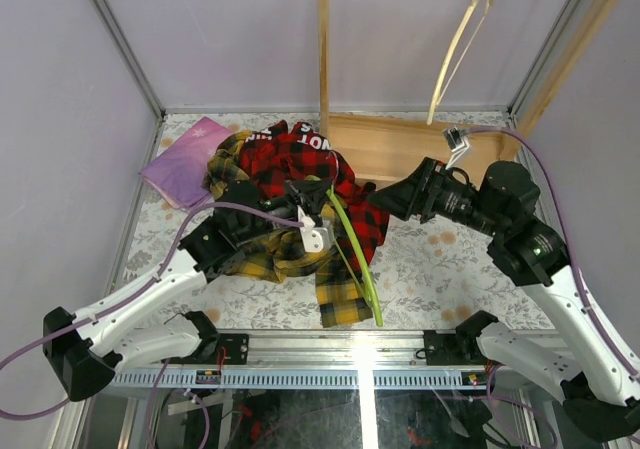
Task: Place the shirt on the hanger
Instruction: Adjust the hanger.
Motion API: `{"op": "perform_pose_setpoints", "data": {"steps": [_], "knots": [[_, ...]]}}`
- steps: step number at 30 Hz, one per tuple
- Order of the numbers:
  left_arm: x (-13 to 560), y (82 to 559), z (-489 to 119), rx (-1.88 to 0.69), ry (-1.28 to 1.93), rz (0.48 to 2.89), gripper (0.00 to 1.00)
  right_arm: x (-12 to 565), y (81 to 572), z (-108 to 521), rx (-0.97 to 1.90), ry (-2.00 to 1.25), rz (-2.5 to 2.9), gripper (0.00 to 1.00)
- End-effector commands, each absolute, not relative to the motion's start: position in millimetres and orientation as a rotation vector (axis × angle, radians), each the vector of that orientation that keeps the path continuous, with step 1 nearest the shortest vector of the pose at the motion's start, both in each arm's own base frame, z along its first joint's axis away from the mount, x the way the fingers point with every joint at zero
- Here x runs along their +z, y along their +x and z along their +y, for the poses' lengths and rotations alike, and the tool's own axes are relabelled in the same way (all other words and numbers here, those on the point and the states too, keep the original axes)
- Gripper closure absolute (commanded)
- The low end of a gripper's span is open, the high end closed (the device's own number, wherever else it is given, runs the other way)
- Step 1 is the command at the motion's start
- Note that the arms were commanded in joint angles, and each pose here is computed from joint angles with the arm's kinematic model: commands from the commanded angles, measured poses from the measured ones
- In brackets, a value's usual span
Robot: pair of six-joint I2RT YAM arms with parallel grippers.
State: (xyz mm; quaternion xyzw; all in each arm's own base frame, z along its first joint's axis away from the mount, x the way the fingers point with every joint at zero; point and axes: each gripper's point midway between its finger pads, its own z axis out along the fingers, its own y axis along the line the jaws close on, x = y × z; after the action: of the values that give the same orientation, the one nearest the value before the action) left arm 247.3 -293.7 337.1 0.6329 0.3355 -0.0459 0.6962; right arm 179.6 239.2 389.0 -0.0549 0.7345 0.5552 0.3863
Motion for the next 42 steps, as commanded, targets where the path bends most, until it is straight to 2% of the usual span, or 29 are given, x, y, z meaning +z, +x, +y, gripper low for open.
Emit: {"op": "perform_pose_setpoints", "data": {"steps": [1,15,25,30,33,34,36,39,42], "knots": [[333,259,-286,0.009,1.446,0.760,1.00,375,182,223,1.165,-0.153,1.932,0.27],[319,268,-294,0.012,1.498,0.795,1.00,350,153,272,1.012,-0.355,1.981,0.36],[319,276,-293,0.035,1.486,0.827,1.00,313,152,264,0.868,-0.400,2.033,0.65],[322,275,-290,0.034,1.474,0.842,0.99,315,156,267,0.870,-0.411,1.993,0.88],[332,265,-287,-0.019,1.434,0.843,0.70,326,156,270,0.887,-0.434,1.950,0.98],[339,258,-286,-0.051,1.402,0.833,0.58,329,157,270,0.884,-0.441,1.940,1.00],[352,246,-283,-0.118,1.340,0.807,0.39,335,160,269,0.859,-0.447,1.931,1.00],[360,224,-279,-0.187,1.321,0.752,0.22,347,167,263,0.799,-0.446,1.915,1.00],[366,211,-269,-0.234,1.270,0.768,0.12,361,174,251,0.727,-0.428,1.896,1.00]]}}
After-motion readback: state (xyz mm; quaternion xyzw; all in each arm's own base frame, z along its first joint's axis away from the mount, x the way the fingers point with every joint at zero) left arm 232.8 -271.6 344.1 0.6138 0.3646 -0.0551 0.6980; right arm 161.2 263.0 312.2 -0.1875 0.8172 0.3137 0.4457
